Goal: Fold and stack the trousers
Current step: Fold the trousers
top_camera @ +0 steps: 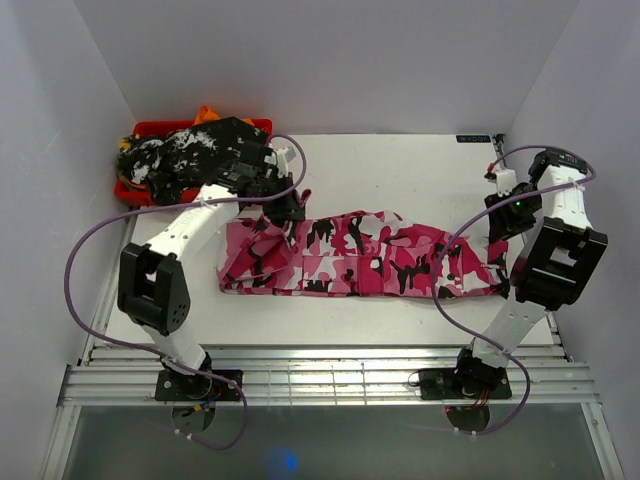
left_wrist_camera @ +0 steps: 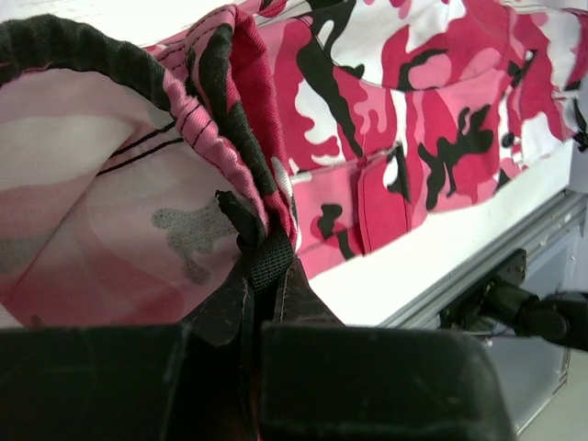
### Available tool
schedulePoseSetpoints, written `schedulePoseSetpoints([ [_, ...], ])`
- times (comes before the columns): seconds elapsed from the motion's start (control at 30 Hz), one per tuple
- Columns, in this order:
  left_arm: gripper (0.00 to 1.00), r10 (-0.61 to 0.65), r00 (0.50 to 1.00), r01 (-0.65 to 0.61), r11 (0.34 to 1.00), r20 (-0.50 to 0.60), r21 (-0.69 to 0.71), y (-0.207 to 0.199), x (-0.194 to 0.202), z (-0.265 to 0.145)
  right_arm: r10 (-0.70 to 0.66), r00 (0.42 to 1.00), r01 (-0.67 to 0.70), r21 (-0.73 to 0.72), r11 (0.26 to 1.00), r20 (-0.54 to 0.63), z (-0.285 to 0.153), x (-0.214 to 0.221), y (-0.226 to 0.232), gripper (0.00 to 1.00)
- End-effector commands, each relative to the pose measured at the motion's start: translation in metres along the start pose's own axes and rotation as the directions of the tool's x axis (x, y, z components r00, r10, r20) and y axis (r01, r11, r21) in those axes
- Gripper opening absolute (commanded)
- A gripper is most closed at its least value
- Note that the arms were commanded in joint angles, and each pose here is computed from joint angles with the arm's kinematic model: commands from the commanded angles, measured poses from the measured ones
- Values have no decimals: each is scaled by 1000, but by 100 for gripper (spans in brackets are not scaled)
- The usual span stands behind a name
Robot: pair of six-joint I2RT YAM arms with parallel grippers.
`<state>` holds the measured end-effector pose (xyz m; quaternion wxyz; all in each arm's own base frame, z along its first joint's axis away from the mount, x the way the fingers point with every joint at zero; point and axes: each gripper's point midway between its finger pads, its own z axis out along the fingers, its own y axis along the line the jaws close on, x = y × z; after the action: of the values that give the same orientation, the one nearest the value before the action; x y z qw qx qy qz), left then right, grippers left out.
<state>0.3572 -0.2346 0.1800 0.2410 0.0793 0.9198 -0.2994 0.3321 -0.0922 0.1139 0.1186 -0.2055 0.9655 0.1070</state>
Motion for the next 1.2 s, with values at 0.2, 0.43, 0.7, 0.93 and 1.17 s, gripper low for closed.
schedulePoseSetpoints([
  [0.2, 0, -65, 998, 65, 995, 3, -79, -12, 18, 83, 2, 998, -1, 13, 1000, -69, 15, 30, -4, 48],
  [0.43, 0, -50, 998, 48, 998, -28, -51, -36, 41, 113, 10, 997, -11, -19, 1000, -76, 22, 39, 6, 48],
  [0.7, 22, -4, 998, 2, 1000, -69, -22, -60, 64, 129, 8, 998, -10, -30, 999, -69, 22, 41, 11, 47],
  [0.93, 92, 257, 966, -259, 962, 33, 90, -106, 28, 85, 6, 998, -9, -47, 999, -57, 22, 37, 13, 49],
  [1.17, 98, 485, 854, -519, 773, 186, 365, -184, 19, -17, -34, 998, 41, -128, 991, 57, 10, -9, 42, 47],
])
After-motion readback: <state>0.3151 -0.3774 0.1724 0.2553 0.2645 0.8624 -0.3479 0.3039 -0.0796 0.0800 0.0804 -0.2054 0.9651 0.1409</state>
